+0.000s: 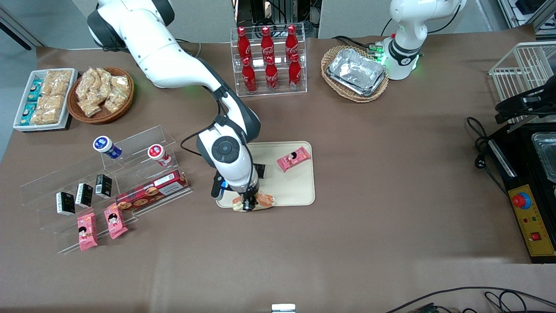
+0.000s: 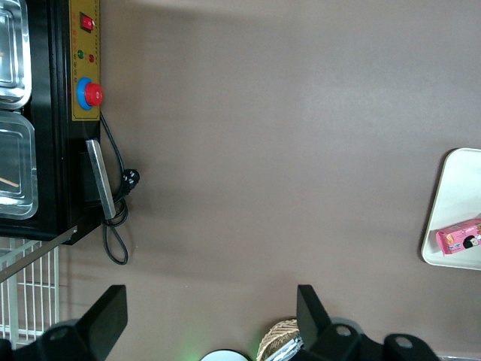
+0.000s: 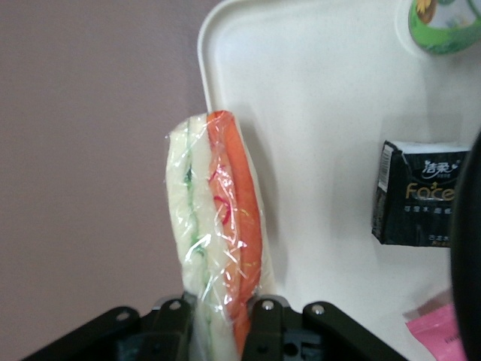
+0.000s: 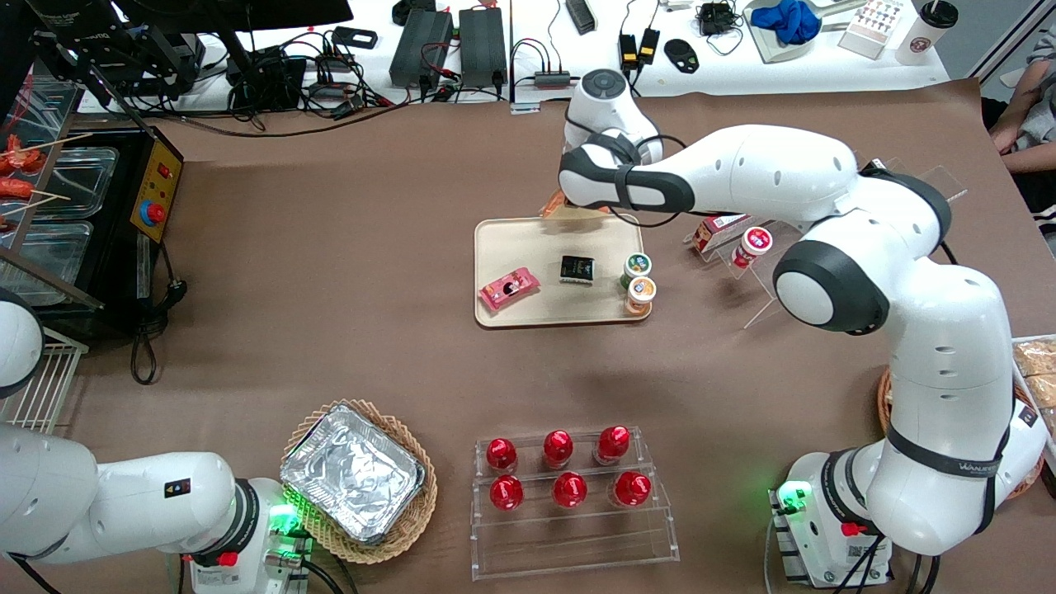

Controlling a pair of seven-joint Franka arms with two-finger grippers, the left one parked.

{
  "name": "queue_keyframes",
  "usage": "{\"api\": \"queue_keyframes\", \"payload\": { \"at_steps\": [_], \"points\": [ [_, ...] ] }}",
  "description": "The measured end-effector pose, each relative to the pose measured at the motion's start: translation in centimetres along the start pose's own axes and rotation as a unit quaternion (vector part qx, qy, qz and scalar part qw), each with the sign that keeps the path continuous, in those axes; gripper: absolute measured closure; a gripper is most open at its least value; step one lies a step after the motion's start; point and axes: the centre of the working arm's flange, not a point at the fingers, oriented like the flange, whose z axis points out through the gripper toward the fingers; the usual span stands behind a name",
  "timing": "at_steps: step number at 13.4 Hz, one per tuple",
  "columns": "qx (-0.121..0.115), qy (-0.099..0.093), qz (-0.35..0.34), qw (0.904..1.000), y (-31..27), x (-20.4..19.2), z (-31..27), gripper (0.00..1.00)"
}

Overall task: Place sandwich on tray
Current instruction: 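Lower the sandwich onto the tray and open the right gripper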

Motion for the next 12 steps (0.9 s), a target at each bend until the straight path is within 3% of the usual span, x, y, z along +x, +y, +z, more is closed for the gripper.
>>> {"api": "queue_keyframes", "payload": {
  "at_steps": [6, 12],
  "points": [
    [-0.002, -0.003, 0.033, 0.9994, 2.1, -2.0, 1.6, 0.78],
    [-0.008, 0.002, 0.013, 0.9999, 4.3, -3.5, 2.2, 0.78]
  ]
}}
